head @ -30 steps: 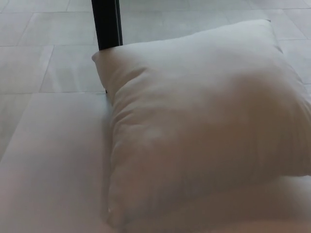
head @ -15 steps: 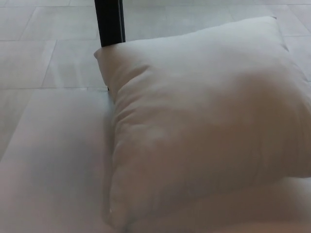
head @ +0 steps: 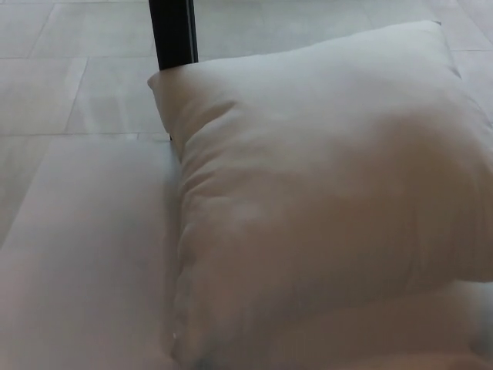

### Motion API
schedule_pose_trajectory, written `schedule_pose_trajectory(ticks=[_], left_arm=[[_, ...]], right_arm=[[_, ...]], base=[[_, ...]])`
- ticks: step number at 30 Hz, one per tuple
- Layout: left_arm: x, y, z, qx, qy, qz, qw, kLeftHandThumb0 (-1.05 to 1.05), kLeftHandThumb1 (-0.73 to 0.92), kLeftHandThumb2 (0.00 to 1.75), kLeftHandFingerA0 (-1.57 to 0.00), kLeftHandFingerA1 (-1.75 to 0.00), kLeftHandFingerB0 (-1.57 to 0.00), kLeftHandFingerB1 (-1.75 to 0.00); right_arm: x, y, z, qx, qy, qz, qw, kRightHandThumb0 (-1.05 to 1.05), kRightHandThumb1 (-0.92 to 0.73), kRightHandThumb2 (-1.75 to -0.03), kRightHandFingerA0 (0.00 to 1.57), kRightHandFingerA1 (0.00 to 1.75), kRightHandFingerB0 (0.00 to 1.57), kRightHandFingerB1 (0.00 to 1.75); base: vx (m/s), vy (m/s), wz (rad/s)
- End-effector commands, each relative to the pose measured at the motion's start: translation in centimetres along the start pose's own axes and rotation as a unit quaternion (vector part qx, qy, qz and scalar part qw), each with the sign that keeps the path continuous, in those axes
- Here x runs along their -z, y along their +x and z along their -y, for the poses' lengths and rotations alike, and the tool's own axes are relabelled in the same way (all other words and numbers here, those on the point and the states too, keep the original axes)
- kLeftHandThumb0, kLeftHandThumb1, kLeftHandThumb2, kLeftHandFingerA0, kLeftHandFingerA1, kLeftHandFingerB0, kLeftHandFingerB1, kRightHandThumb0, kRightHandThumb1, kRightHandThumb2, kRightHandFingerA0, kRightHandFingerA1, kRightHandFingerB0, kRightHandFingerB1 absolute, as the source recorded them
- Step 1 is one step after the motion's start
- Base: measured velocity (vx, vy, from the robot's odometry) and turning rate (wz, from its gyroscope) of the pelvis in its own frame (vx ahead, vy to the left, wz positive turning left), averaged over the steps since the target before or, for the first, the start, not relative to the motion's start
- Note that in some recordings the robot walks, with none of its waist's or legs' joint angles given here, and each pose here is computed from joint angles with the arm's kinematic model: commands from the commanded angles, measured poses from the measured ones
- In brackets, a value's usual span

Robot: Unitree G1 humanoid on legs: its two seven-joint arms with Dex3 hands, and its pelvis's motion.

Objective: The robot uses its left hand to press on the left side of the pillow kept in the middle of the desk and uses its right hand to lift up and the right side of the pillow and turn it over

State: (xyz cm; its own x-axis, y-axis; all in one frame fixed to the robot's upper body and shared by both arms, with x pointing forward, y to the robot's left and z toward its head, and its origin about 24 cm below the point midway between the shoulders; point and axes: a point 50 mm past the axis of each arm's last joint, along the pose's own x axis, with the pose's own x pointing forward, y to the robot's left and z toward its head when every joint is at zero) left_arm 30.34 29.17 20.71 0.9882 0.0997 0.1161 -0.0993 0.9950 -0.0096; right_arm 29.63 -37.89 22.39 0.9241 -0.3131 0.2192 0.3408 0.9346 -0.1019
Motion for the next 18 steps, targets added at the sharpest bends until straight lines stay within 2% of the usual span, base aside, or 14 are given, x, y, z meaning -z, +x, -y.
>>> schedule_pose_trajectory(ticks=[1, 2, 3, 6, 7, 8, 9, 11, 12, 14, 15, 16, 17, 18], left_arm=[[2.8, 0.9, 5.8, 0.102, 0.092, -0.182, 0.974, -1.05, 0.82, 1.25, 0.0, -0.28, 0.0, 0.0], [3.0, 1.0, 6.2, 0.11, 0.103, -0.197, 0.969, -1.05, 0.83, 1.25, 0.0, -0.26, 0.0, 0.0], [3.3, 1.1, 6.6, 0.121, 0.128, -0.204, 0.963, -1.05, 0.85, 1.25, -0.01, -0.31, 0.0, 0.0], [3.9, 1.3, 7.1, 0.122, 0.157, -0.225, 0.954, -1.05, 0.81, 1.25, 0.0, -0.3, 0.0, 0.0], [4.3, 1.3, 7.8, 0.144, 0.185, -0.238, 0.943, -1.05, 0.84, 1.27, 0.0, -0.29, 0.0, -0.09], [4.5, 1.3, 8.0, 0.145, 0.185, -0.24, 0.942, -1.05, 0.84, 1.27, 0.0, -0.29, 0.0, -0.09], [4.6, 1.3, 8.1, 0.143, 0.188, -0.245, 0.94, -1.05, 0.83, 1.25, 0.0, -0.29, 0.0, -0.08], [5.2, 1.2, 8.6, 0.145, 0.192, -0.267, 0.933, -1.05, 0.81, 1.24, 0.0, -0.24, 0.0, -0.01], [6.0, 1.0, 9.2, 0.159, 0.185, -0.257, 0.935, -1.01, 0.79, 1.21, 0.0, -0.21, -0.03, -0.12], [6.3, 1.0, 9.4, 0.162, 0.183, -0.254, 0.936, -1.01, 0.79, 1.21, 0.0, -0.21, -0.03, -0.12], [6.8, 1.0, 9.7, 0.163, 0.187, -0.26, 0.933, -0.97, 0.92, 0.75, 0.0, -0.2, 0.0, -0.17], [7.6, 0.8, 10.7, 0.165, 0.175, -0.281, 0.929, -1.05, 0.81, 1.22, 0.0, -0.26, 0.0, -0.01], [8.1, 0.7, 11.3, 0.163, 0.176, -0.292, 0.926, -1.05, 0.81, 1.22, 0.0, -0.26, 0.0, -0.01], [8.5, 0.6, 11.7, 0.164, 0.182, -0.299, 0.922, -1.05, 0.85, 1.25, -0.07, -0.36, 0.0, -0.07]], right_arm=[[0.2, 1.8, -7.1, -0.138, -0.053, -0.095, 0.984, -0.99, -0.75, -1.24, 0.05, 0.4, 0.1, 0.09], [0.5, 1.9, -7.3, -0.136, -0.055, -0.106, 0.983, -1.05, -0.92, -0.78, 0.06, 0.39, 0.03, 0.27], [0.9, 2.1, -7.5, -0.136, -0.056, -0.114, 0.982, -0.96, -0.72, -1.23, 0.02, 0.43, 0.11, 0.14], [1.6, 2.2, -8.0, -0.139, -0.052, -0.132, 0.98, -0.98, -0.71, -1.2, 0.03, 0.41, 0.08, 0.17], [2.5, 2.1, -8.3, -0.142, -0.05, -0.148, 0.977, -1.05, -0.74, -1.24, 0.0, 0.36, 0.15, 0.09], [2.7, 2.1, -8.4, -0.143, -0.048, -0.152, 0.977, -1.05, -0.74, -1.24, 0.0, 0.36, 0.15, 0.09], [2.8, 2.1, -8.5, -0.143, -0.048, -0.157, 0.976, -1.04, -0.71, -1.19, 0.09, 0.39, 0.13, 0.12], [3.4, 2.0, -8.8, -0.145, -0.047, -0.172, 0.973, -1.01, -0.71, -1.19, 0.07, 0.4, 0.12, 0.13], [3.9, 2.0, -9.1, -0.147, -0.056, -0.183, 0.971, -0.98, -0.73, -1.2, 0.07, 0.44, 0.1, 0.17], [3.9, 2.1, -9.3, -0.148, -0.061, -0.186, 0.97, -0.98, -0.73, -1.2, 0.07, 0.44, 0.1, 0.17], [4.1, 2.1, -9.5, -0.147, -0.062, -0.192, 0.968, -0.95, -0.71, -1.21, 0.02, 0.44, 0.04, 0.19], [4.6, 2.0, -9.9, -0.148, -0.06, -0.197, 0.967, -0.99, -0.71, -1.19, 0.06, 0.47, 0.12, 0.18], [4.9, 2.0, -10.2, -0.15, -0.062, -0.201, 0.966, -0.99, -0.71, -1.19, 0.06, 0.47, 0.12, 0.18], [5.1, 1.9, -10.4, -0.154, -0.06, -0.204, 0.965, -0.95, -0.7, -1.2, 0.04, 0.45, 0.1, 0.16]], base=[[0.0, 0.0, 0.0], [0.0, 0.0, 0.0], [0.0, 0.0, 0.0], [0.0, 0.0, 0.0], [0.0, 0.0, 0.0], [0.0, 0.0, 0.0], [0.0, 0.0, 0.0], [0.0, 0.0, 0.0], [0.0, 0.0, 0.0], [0.0, 0.0, 0.0], [0.0, 0.0, 0.0], [0.0, 0.0, 0.0], [0.0, 0.0, 0.0], [0.0, 0.0, 0.0]])
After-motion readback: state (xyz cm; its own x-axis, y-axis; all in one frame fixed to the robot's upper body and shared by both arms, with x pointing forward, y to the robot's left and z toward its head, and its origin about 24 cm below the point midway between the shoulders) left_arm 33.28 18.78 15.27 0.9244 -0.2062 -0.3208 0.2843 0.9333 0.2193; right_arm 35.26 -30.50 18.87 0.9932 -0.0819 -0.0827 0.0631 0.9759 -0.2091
